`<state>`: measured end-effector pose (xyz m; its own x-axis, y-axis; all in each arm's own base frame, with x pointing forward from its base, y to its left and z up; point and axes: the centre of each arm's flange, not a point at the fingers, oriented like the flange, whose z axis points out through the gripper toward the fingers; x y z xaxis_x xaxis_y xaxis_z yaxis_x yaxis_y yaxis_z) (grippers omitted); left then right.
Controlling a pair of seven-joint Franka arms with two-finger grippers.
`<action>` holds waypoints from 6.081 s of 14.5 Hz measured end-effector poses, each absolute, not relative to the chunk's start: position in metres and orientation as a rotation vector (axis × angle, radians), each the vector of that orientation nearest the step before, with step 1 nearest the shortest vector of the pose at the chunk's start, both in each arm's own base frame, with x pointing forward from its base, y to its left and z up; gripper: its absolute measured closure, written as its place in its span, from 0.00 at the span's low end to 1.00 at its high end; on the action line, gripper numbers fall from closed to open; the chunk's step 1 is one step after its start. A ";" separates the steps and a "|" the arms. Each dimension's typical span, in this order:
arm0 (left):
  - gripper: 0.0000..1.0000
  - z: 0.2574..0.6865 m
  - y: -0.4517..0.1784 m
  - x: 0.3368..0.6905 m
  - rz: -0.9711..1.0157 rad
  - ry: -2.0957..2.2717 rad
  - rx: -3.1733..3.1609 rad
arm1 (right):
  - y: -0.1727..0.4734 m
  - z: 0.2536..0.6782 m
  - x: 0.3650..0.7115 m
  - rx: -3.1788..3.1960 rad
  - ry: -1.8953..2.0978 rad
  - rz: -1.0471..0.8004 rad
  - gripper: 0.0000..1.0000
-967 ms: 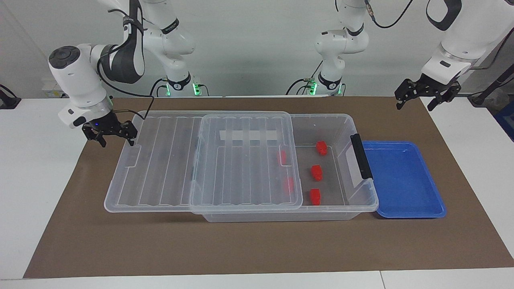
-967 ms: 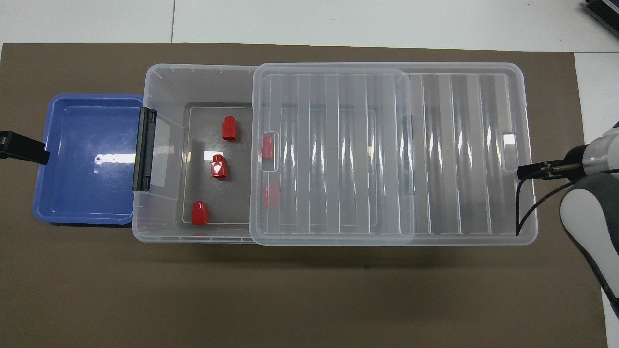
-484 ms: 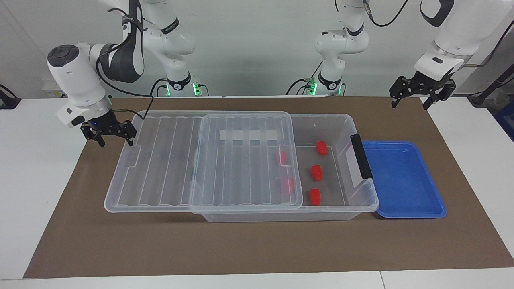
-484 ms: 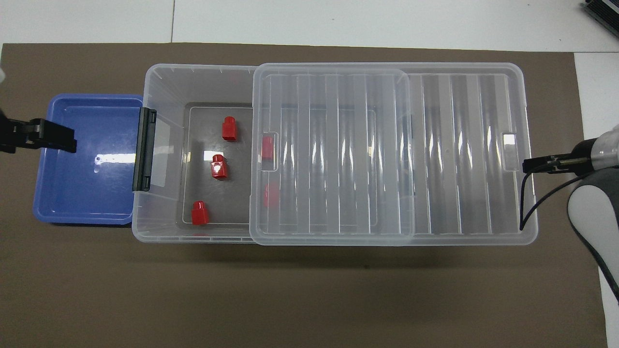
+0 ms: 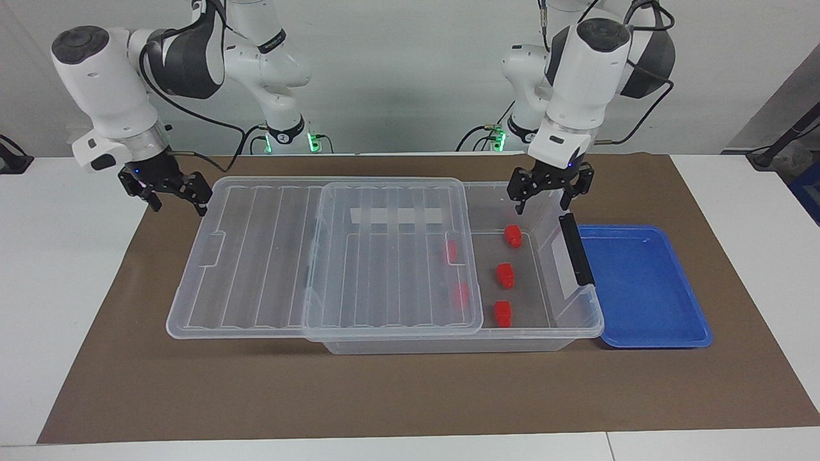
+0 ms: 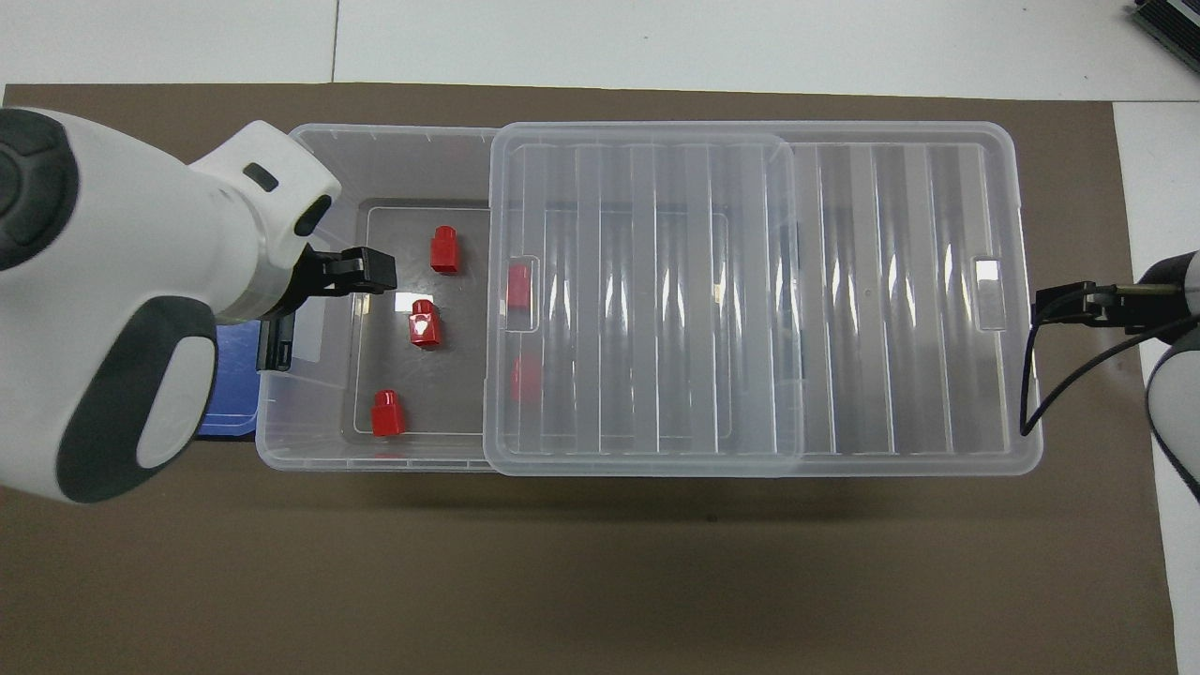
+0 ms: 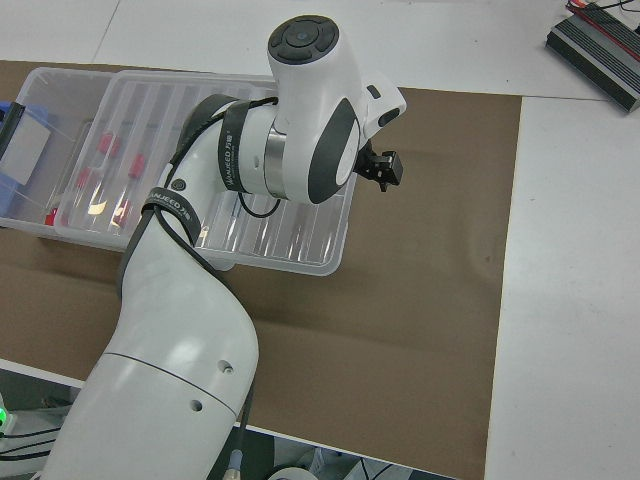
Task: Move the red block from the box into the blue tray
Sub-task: 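Reach the left gripper into the box and grasp a red block, then lift the red block out of the box with the left gripper, then lower the red block into the blue tray and open the left gripper, then withdraw the left gripper while the right gripper reaches the clear lid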
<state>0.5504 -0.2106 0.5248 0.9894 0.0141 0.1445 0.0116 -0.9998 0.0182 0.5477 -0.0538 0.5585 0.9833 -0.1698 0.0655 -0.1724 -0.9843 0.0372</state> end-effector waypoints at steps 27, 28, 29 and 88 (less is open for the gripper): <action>0.66 0.374 -0.239 0.574 0.070 0.258 3.193 | 0.008 0.646 0.548 3.092 -0.271 0.042 0.00; 0.66 0.405 -0.241 0.575 0.034 0.279 3.210 | 0.006 0.646 0.548 3.091 -0.278 0.041 0.00; 0.66 0.435 -0.239 0.576 0.010 0.300 3.221 | 0.004 0.646 0.548 3.091 -0.282 0.041 0.00; 0.00 0.612 0.008 0.545 0.008 -0.549 3.135 | -0.092 0.482 0.557 3.100 -0.233 0.165 0.99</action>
<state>0.5450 0.0075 0.6119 0.9406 -0.3396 -0.0020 -0.3394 -0.9397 -0.0409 0.5568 -0.0915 0.4825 0.9832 -0.1477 0.1077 -0.1506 -0.9884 0.0199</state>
